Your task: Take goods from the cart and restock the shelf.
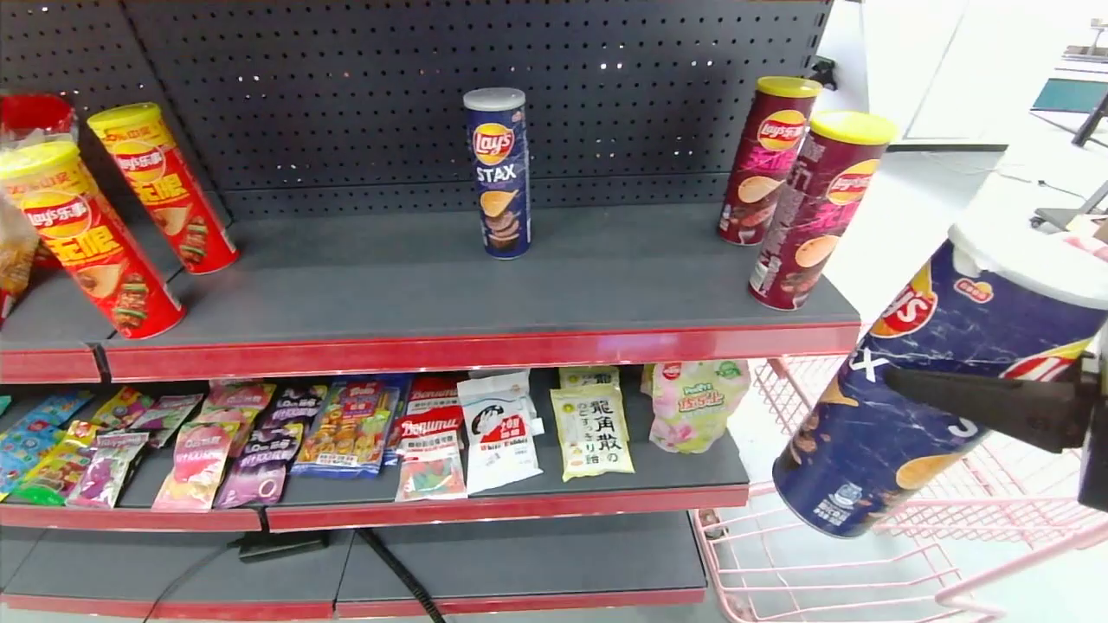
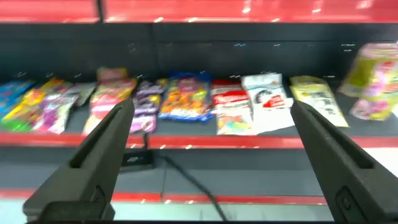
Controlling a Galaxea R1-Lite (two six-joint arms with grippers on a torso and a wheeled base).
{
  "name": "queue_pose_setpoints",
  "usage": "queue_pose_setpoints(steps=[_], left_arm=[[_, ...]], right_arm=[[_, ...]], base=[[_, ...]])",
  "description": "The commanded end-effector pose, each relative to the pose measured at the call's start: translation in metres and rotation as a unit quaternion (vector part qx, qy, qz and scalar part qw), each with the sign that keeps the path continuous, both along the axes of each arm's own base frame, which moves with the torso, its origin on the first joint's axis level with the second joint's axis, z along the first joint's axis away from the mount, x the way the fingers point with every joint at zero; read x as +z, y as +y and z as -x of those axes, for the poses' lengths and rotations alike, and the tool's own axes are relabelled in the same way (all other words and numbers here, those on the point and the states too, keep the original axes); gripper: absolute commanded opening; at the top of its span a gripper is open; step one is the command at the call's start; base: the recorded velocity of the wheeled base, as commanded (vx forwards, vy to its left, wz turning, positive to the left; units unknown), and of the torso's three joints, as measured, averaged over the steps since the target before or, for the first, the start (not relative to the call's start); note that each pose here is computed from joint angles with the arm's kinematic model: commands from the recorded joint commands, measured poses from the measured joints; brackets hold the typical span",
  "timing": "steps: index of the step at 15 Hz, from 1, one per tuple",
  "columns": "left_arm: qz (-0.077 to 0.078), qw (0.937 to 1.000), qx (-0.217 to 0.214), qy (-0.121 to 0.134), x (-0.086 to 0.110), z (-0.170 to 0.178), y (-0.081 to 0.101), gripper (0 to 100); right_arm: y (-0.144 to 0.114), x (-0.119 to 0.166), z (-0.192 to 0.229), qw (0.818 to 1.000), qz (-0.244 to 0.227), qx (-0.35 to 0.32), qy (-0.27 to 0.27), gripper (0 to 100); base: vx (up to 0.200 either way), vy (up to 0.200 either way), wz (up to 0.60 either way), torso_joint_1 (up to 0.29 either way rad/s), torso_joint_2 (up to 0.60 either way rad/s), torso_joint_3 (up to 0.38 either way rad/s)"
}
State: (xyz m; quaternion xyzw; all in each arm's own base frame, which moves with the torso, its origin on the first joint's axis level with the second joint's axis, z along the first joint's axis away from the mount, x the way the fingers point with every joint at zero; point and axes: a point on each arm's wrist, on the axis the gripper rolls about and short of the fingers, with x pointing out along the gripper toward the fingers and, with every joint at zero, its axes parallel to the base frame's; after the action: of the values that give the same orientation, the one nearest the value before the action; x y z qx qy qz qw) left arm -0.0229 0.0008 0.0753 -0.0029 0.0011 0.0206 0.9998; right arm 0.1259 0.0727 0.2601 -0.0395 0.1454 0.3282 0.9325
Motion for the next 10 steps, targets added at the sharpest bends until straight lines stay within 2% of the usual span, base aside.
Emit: queue_pose_setpoints(steps=[1, 4, 8, 10], left_arm=[[0.0, 1.0, 0.001, 0.001, 0.0, 0.0, 0.0, 100], [0.0, 1.0, 0.001, 0.001, 0.0, 0.0, 0.0, 100], [0.0, 1.0, 0.001, 0.001, 0.0, 0.0, 0.0, 100], [0.0, 1.0, 0.001, 0.001, 0.0, 0.0, 0.0, 100]], right_arm=[[-0.002, -0.006, 0.004, 1.0, -0.005, 0.002, -0.012, 0], [-0.001, -0.019, 0.001, 0.998, -0.013, 0.004, -0.056, 0], [0.001, -0.021, 0.001, 0.998, -0.009, 0.012, -0.064, 0], [0.001, -0.02, 0.002, 0.997, -0.014, 0.028, -0.064, 0]], base=[[0.0, 0.2, 0.0, -0.007, 0.0, 0.002], [0.0, 0.2, 0.0, 0.002, 0.0, 0.001], [0.0, 0.2, 0.0, 0.002, 0.0, 0.0], [0.0, 0.0, 0.0, 0.0, 0.0, 0.0]])
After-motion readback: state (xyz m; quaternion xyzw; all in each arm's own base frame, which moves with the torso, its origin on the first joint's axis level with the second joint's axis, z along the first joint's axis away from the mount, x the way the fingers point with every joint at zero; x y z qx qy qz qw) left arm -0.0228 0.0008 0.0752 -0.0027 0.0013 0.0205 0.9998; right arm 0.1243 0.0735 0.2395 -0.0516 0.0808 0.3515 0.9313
